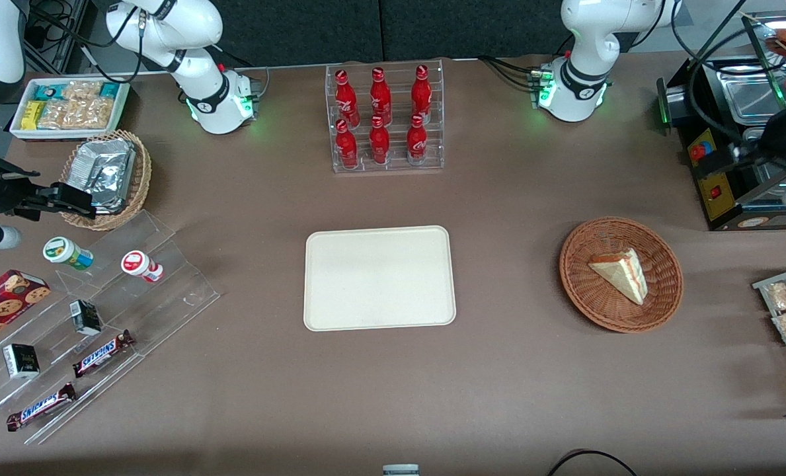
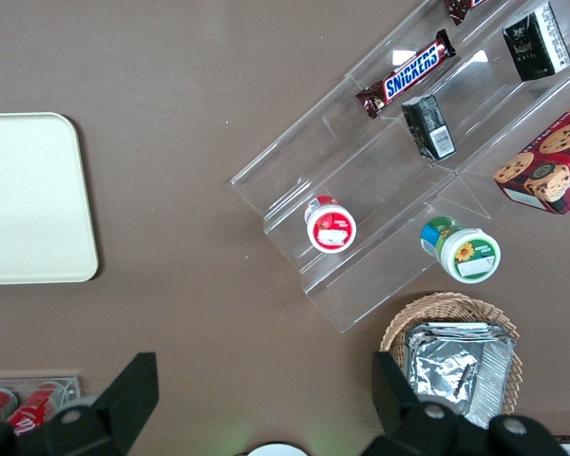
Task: Place sandwich from basket to tray
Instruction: 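Move the left gripper over the wicker basket above the wrapped sandwich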
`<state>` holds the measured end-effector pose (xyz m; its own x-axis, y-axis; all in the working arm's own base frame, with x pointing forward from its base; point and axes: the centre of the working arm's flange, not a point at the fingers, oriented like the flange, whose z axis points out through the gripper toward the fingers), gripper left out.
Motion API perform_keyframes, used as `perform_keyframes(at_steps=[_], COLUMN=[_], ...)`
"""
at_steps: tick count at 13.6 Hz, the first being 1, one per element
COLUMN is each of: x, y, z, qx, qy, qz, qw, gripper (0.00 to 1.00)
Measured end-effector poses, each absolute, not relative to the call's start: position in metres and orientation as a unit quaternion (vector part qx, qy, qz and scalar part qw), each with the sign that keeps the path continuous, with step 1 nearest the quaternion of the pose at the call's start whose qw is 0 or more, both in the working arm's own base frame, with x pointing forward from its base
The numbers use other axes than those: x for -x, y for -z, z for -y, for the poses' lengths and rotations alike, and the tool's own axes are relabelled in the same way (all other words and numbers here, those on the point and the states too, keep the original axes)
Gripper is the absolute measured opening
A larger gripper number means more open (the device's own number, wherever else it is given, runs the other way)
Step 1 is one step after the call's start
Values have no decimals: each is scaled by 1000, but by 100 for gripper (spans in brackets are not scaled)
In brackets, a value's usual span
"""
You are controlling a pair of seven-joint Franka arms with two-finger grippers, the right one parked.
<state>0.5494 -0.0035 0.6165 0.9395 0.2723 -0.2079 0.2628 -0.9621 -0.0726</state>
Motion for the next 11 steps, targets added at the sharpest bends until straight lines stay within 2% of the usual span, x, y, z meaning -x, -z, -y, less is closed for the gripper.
perform_keyframes(at_steps=[3, 5, 11], x=[-558, -567, -557], y=[-583, -551, -449], z=[3, 1, 2], qx=[975, 968, 941], qy=[-103, -72, -28], qz=[196, 239, 335], qw=[31, 37, 33], gripper=[100, 100, 100])
